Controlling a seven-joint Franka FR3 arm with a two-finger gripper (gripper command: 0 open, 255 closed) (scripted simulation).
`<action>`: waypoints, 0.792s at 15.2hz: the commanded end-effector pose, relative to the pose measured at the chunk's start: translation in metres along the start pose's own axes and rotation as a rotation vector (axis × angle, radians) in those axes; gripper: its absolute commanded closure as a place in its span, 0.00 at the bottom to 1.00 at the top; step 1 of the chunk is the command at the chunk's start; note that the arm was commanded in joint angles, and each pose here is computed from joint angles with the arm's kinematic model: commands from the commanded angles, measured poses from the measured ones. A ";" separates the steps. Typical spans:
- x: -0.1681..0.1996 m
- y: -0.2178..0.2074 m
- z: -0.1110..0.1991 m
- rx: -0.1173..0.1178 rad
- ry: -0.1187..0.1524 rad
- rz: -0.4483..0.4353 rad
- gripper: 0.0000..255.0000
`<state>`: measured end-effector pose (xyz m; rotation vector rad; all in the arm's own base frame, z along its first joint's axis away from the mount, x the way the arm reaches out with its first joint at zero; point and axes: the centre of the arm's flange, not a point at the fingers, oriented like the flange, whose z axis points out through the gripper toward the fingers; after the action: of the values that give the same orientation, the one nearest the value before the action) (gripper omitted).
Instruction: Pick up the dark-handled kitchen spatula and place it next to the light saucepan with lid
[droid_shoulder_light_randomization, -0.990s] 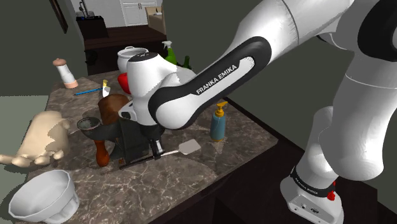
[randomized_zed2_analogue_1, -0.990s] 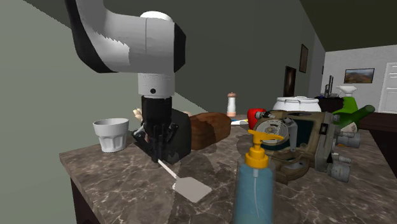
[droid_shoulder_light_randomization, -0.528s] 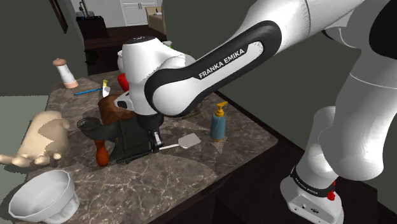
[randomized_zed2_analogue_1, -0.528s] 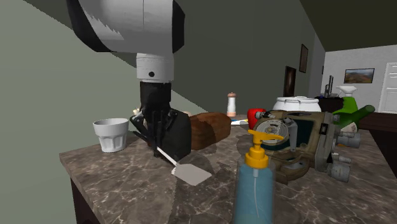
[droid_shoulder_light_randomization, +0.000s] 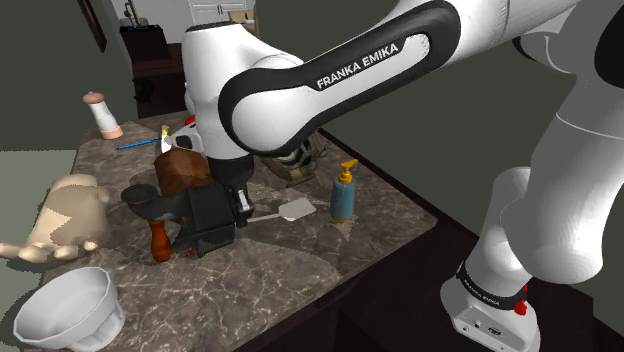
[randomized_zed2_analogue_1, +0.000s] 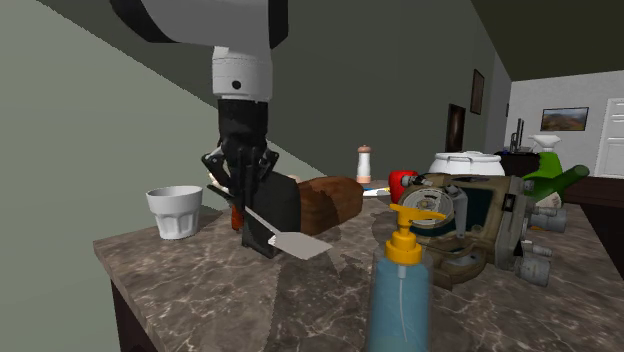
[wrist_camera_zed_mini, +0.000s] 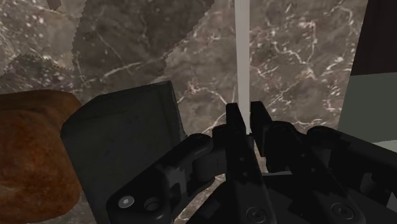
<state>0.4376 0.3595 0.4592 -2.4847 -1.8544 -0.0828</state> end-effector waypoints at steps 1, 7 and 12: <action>0.001 0.001 -0.011 0.000 0.000 0.000 1.00; 0.003 0.001 -0.043 0.000 0.000 0.000 1.00; -0.027 0.044 -0.050 0.000 0.000 0.000 1.00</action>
<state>0.4639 0.3265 0.5061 -2.4856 -1.8530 -0.0828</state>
